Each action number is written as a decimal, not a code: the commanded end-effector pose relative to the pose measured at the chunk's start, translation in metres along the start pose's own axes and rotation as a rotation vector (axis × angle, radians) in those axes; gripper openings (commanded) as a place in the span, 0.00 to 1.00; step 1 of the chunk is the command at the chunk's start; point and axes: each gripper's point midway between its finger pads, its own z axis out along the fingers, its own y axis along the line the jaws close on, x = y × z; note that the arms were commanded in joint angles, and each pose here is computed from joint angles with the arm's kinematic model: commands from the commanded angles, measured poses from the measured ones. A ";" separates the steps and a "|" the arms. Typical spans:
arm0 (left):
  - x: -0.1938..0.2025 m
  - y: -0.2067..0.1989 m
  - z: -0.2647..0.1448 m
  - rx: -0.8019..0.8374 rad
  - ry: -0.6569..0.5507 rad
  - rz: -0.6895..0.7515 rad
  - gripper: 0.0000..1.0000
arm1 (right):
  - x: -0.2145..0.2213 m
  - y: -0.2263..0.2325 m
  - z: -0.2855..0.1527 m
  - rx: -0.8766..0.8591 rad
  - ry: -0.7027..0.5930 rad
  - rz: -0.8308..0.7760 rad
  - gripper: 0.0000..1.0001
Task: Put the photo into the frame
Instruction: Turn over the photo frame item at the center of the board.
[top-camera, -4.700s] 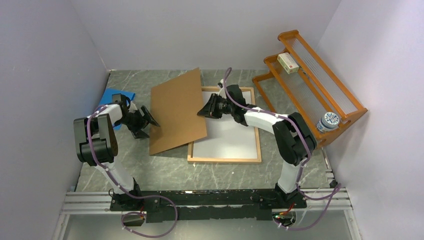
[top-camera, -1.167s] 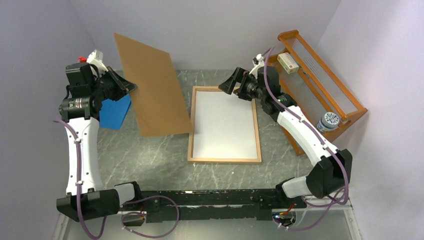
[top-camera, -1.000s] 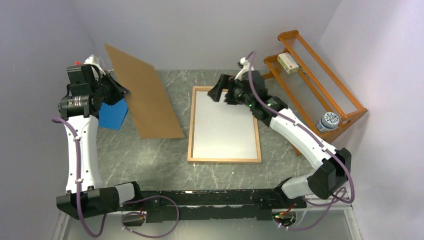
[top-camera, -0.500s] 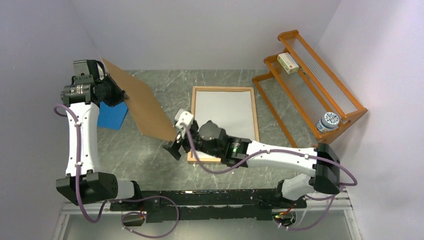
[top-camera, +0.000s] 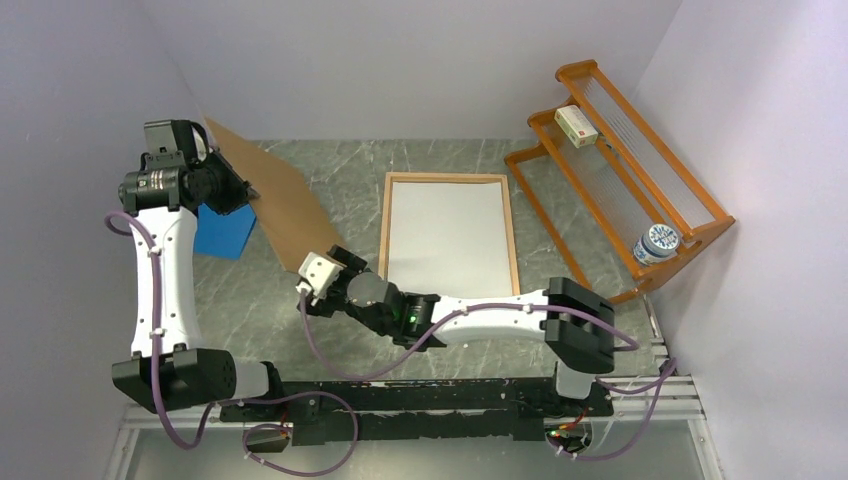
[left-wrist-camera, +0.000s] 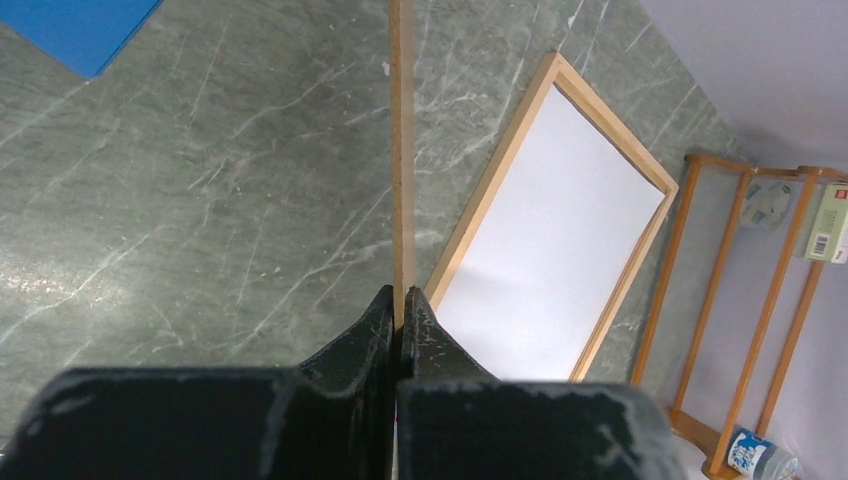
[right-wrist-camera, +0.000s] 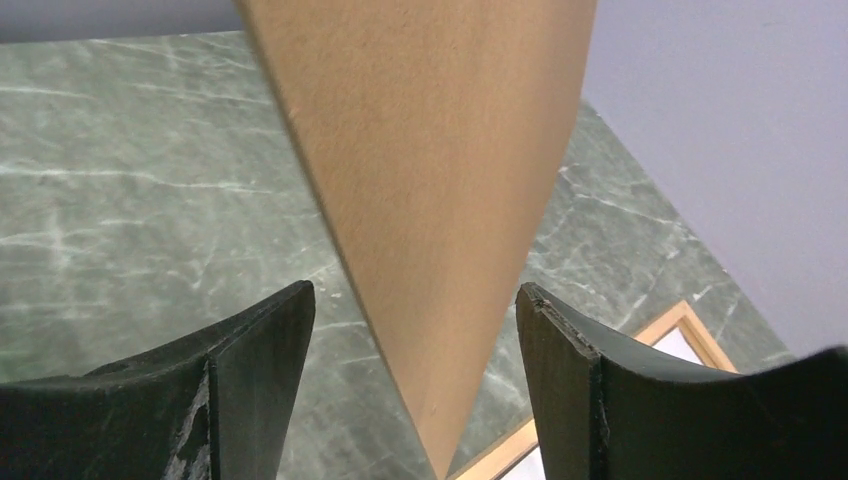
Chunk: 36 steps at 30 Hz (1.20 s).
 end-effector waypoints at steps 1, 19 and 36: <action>-0.009 -0.027 -0.031 0.120 -0.079 0.005 0.03 | -0.048 -0.035 0.011 0.196 -0.117 0.046 0.72; -0.009 -0.045 -0.051 0.211 -0.094 0.017 0.30 | -0.073 -0.052 -0.005 0.253 -0.243 0.010 0.00; -0.034 -0.053 -0.075 0.237 -0.251 0.073 0.94 | -0.096 -0.120 -0.050 0.185 -0.384 0.512 0.00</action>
